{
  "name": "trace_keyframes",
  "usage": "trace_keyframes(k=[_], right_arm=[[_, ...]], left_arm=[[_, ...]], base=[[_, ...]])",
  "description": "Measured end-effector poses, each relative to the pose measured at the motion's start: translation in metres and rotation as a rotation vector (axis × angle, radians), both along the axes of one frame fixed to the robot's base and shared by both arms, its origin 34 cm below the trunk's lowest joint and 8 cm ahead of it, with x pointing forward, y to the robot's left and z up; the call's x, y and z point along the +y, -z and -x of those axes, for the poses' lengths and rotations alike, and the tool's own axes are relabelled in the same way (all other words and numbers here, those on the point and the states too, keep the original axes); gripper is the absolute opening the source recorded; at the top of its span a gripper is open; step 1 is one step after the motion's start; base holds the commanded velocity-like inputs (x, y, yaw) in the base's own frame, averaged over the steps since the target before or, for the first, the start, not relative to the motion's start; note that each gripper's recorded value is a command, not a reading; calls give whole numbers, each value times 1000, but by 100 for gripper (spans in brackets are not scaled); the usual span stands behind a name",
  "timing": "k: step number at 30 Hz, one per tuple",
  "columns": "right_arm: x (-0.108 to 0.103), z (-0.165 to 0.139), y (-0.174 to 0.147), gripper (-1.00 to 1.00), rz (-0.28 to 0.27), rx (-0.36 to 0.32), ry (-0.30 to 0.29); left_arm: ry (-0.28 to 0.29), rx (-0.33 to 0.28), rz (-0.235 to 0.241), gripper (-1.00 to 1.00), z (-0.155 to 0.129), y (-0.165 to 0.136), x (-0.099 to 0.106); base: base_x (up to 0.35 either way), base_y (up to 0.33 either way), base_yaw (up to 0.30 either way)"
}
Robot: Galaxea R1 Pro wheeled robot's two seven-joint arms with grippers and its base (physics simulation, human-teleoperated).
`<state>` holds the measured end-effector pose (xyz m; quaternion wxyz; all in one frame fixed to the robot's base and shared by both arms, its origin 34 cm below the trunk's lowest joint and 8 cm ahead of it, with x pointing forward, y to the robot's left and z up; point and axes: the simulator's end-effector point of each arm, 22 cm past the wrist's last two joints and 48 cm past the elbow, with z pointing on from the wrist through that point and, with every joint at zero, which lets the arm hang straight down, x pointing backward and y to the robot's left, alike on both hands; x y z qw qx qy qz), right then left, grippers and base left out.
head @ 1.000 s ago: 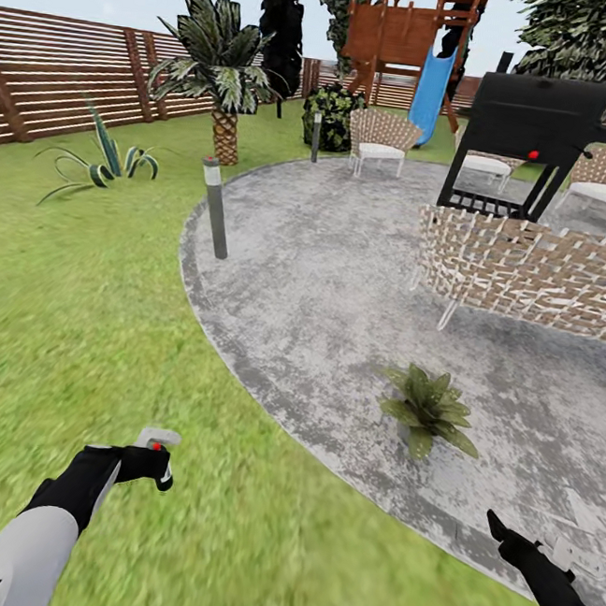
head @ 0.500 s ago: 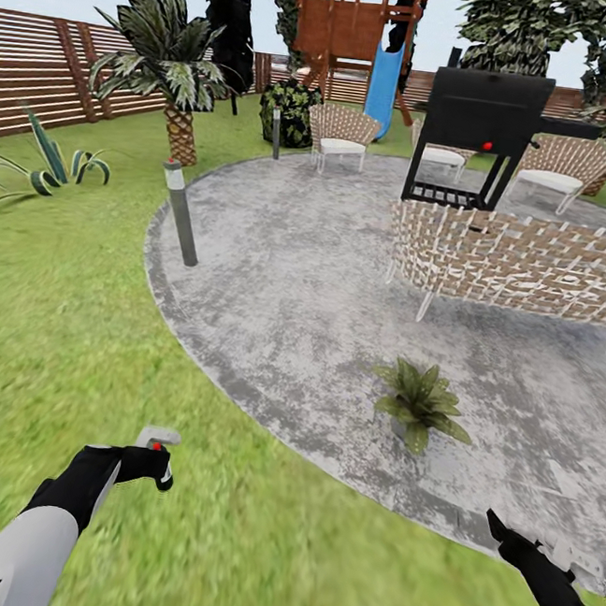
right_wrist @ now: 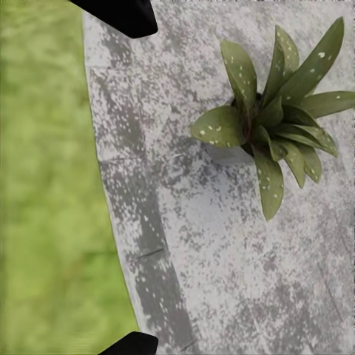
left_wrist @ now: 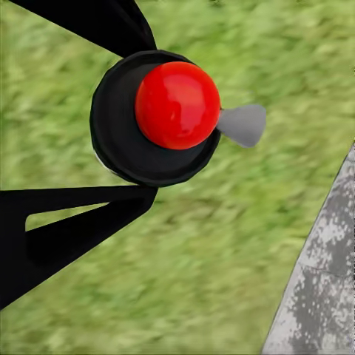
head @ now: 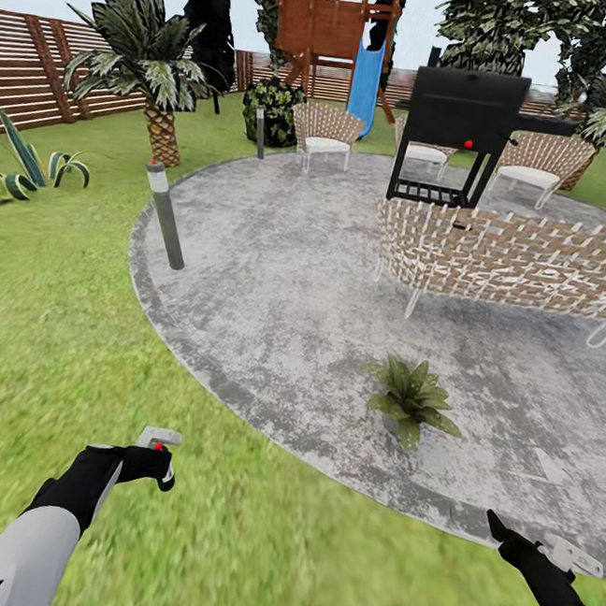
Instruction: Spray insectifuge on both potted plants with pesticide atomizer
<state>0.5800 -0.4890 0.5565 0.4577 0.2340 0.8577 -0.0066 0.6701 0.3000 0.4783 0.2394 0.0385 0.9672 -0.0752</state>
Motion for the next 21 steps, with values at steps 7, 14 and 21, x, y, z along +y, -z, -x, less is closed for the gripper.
trace_keyframes(k=[7,14,21], right_arm=[[0,-2,-13,100,0,0,0],[0,-3,-27,100,0,0,0],[0,-5,-40,100,0,-2,0]], left_arm=[[0,1,0,-100,-1,-13,0],[0,1,0,-100,-3,-26,0],[0,0,0,-100,-4,-40,0]], base=[[0,0,0],[0,0,0],[0,0,-55]])
